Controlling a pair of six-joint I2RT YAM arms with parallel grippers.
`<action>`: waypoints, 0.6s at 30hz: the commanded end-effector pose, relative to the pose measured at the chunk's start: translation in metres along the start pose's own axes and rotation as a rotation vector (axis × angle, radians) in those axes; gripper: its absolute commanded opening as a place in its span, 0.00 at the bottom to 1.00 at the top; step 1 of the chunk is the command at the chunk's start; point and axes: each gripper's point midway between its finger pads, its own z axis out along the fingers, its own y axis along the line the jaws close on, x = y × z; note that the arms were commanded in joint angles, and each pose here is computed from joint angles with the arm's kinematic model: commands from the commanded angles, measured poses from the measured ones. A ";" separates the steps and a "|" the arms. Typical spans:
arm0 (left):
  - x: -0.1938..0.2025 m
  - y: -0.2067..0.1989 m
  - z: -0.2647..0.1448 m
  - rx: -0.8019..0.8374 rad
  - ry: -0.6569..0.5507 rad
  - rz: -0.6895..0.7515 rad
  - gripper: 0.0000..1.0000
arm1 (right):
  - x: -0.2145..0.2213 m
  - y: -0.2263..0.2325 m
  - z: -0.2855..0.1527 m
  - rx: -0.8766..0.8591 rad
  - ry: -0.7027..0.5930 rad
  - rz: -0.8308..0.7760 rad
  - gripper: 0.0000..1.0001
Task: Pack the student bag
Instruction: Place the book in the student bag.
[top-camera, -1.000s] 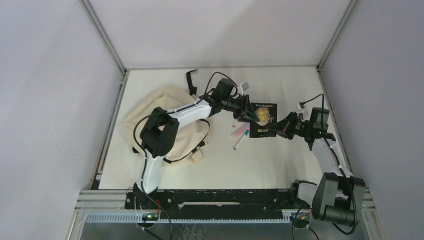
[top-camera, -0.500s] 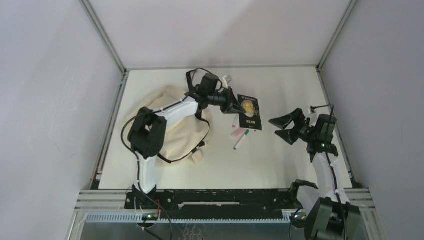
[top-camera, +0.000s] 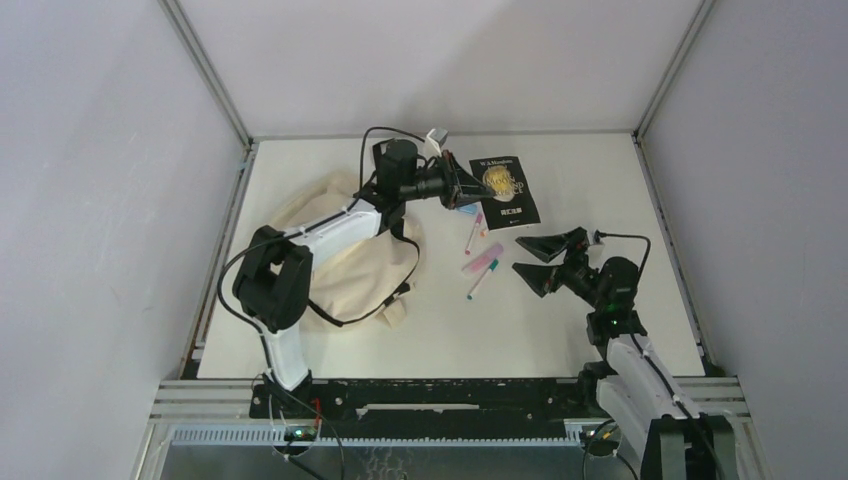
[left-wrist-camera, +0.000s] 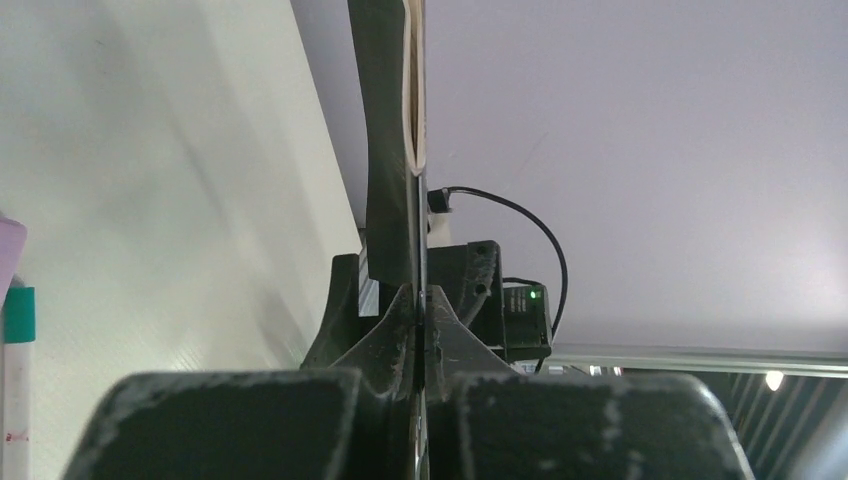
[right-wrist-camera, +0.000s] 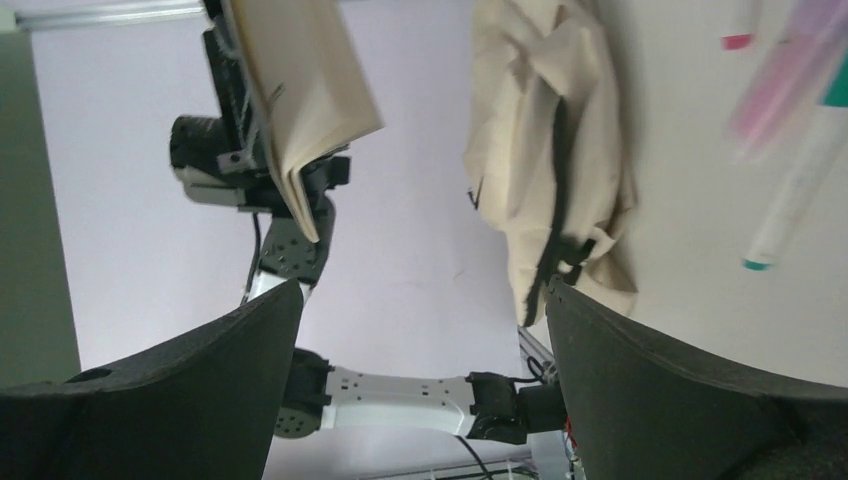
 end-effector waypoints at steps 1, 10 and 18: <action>0.002 -0.027 -0.005 0.082 -0.010 0.022 0.00 | 0.009 0.059 0.006 -0.210 0.000 -0.086 1.00; 0.011 -0.025 -0.003 0.089 0.017 0.023 0.00 | 0.000 0.097 0.025 -0.340 -0.024 -0.096 1.00; 0.019 -0.009 -0.009 0.022 0.026 0.056 0.00 | -0.027 0.113 0.026 -0.389 -0.117 -0.094 0.92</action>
